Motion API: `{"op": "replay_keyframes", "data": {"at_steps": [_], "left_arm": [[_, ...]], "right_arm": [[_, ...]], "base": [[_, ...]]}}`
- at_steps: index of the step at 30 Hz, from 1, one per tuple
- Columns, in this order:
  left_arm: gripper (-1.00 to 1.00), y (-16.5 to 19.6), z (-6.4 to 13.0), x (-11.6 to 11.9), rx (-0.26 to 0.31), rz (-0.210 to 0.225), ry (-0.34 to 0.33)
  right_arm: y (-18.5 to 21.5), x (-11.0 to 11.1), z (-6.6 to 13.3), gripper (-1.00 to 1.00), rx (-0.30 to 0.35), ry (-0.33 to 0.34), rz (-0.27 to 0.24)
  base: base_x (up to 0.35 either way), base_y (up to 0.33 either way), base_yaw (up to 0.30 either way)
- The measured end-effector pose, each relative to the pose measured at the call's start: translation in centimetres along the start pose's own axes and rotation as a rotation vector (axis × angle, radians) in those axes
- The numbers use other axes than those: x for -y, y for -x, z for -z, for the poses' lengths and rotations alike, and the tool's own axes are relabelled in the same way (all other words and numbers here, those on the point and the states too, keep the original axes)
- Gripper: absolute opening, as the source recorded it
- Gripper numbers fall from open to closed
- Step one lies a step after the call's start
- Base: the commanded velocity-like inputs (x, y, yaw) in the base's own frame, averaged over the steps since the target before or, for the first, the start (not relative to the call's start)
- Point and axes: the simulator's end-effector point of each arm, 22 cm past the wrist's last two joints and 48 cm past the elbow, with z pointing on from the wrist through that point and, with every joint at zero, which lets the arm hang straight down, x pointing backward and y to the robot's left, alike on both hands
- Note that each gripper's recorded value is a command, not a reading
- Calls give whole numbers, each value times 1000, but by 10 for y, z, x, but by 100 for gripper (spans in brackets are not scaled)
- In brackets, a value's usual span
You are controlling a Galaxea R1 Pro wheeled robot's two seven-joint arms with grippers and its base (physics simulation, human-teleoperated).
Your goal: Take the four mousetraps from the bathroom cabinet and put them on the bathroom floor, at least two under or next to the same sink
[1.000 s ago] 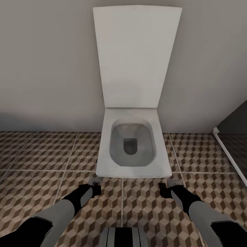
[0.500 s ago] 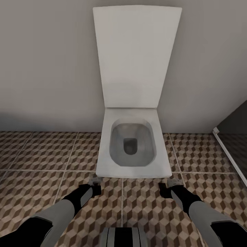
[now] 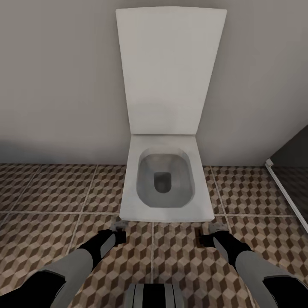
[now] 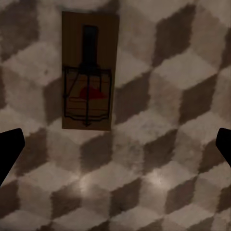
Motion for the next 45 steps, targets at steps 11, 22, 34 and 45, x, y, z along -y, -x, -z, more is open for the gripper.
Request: {"op": "replay_keyframes", "data": {"at_steps": [11, 22, 34, 45], "left_arm": [[-100, 0, 0, 0, -1, -1, 0], [-100, 0, 0, 0, -1, -1, 0], [100, -1, 0, 0, -1, -4, 1], [100, 0, 0, 0, 0, -5, 1]], "right_arm": [[0, 0, 0, 100, 0, 0, 0], [0, 0, 0, 100, 0, 0, 0], [0, 0, 0, 100, 0, 0, 0], [0, 0, 0, 100, 0, 0, 0]], "base": [[0, 0, 0], [0, 0, 0], [0, 0, 0], [0, 0, 0]]}}
